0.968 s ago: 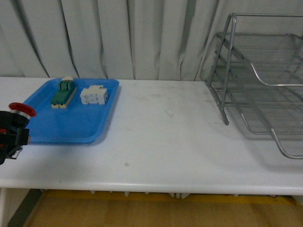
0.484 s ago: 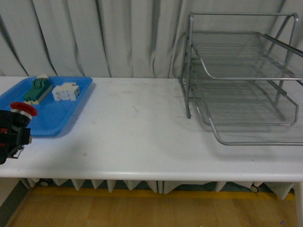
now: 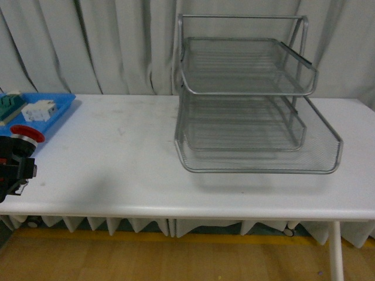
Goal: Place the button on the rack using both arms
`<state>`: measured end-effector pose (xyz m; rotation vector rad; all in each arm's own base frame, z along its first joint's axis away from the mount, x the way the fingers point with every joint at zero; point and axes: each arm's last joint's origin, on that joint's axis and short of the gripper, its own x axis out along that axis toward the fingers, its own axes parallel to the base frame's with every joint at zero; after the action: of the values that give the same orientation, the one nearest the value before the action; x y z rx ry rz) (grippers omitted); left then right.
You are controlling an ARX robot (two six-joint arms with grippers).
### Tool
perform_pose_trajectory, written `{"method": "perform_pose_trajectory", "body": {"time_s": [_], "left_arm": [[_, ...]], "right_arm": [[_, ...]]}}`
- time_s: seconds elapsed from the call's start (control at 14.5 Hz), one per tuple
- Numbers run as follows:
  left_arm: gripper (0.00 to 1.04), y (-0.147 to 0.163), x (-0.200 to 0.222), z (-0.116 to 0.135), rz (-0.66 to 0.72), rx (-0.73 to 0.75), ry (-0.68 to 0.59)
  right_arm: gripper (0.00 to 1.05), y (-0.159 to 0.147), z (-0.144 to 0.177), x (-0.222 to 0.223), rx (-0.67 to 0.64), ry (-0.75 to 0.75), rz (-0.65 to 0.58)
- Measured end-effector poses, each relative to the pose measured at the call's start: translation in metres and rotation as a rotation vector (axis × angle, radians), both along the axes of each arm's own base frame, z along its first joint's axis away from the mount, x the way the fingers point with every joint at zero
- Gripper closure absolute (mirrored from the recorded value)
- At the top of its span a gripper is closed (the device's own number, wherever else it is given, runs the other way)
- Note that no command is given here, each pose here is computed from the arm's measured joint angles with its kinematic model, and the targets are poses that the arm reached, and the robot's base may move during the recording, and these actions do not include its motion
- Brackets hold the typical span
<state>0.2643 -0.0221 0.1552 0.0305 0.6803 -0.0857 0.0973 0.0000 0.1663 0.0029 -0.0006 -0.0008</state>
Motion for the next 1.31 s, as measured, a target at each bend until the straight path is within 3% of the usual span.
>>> {"method": "perform_pose_trajectory", "body": {"time_s": [0.41,0.48,0.69,1.04,1.31], "left_arm": [[0.69,-0.017,0.0,-0.001,-0.066,-0.007,0.009],[0.69,-0.024,0.009,0.01,-0.064,0.001,-0.006],[0.69,-0.076,0.055,0.042,-0.171,0.038,-0.057],[0.69,-0.184,0.134,0.038,-0.409,0.176,0.022],[0.69,-0.203,0.163,0.02,-0.414,0.219,0.097]], "right_arm": [[0.06,0.0,0.0,0.0,0.0,-0.004,-0.003],[0.06,0.0,0.0,0.0,0.0,-0.002,-0.003],[0.06,0.0,0.0,0.0,0.0,-0.003,-0.003],[0.06,0.0,0.0,0.0,0.0,-0.003,-0.003],[0.06,0.0,0.0,0.0,0.0,-0.003,-0.003]]}}
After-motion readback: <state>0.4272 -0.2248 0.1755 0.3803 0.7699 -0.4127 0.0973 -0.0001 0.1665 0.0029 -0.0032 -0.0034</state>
